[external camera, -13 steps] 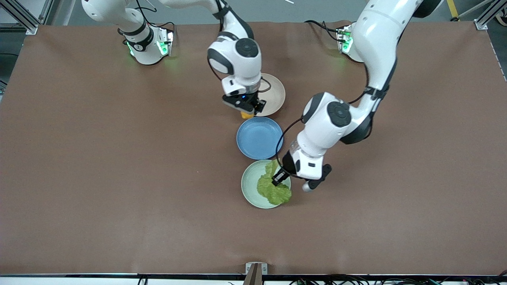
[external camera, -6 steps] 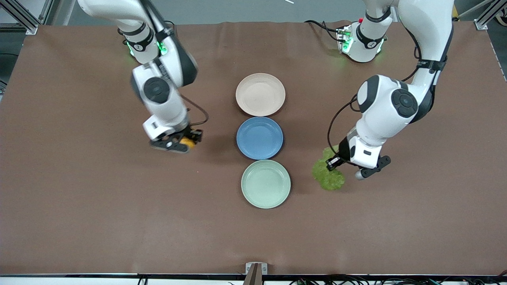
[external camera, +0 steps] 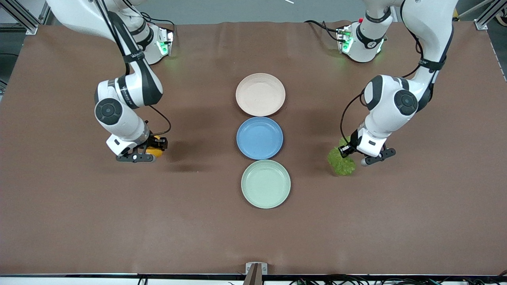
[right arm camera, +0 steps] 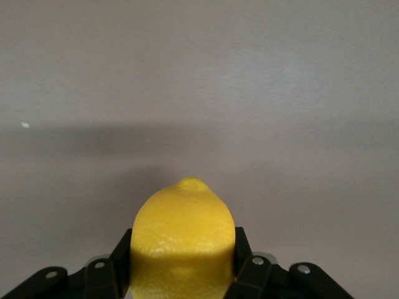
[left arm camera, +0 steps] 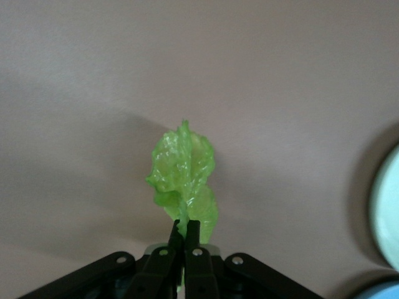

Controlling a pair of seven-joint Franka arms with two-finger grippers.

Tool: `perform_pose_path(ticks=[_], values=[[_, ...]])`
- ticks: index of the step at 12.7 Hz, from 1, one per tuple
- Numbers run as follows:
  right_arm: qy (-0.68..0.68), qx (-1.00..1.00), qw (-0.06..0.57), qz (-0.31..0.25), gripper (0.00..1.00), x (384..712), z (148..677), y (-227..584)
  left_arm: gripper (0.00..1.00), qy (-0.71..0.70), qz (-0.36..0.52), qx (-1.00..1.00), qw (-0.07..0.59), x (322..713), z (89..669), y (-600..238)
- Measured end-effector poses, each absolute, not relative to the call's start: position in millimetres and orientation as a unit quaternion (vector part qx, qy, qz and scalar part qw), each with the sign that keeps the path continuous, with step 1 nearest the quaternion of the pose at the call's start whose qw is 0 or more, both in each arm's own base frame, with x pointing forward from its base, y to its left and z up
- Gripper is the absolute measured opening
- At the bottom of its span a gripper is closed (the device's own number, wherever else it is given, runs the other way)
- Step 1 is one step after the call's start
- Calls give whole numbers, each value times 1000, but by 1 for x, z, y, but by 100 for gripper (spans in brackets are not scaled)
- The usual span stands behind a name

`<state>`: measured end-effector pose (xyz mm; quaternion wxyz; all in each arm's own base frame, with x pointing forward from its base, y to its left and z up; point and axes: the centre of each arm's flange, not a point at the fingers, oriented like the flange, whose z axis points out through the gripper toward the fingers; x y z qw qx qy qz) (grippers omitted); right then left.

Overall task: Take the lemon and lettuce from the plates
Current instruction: 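Lift the lettuce off its plate while the right gripper lifts the lemon away, then lower the lettuce onto the table while the right gripper lowers the lemon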

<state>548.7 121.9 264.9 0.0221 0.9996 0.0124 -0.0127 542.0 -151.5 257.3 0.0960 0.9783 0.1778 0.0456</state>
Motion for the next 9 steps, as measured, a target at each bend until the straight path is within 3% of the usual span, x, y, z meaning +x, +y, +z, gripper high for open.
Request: perform_pose_path(ticks=[9], values=[[110, 994, 17, 3, 64, 551, 201, 27, 3, 86, 27, 993, 74, 524, 219, -79]])
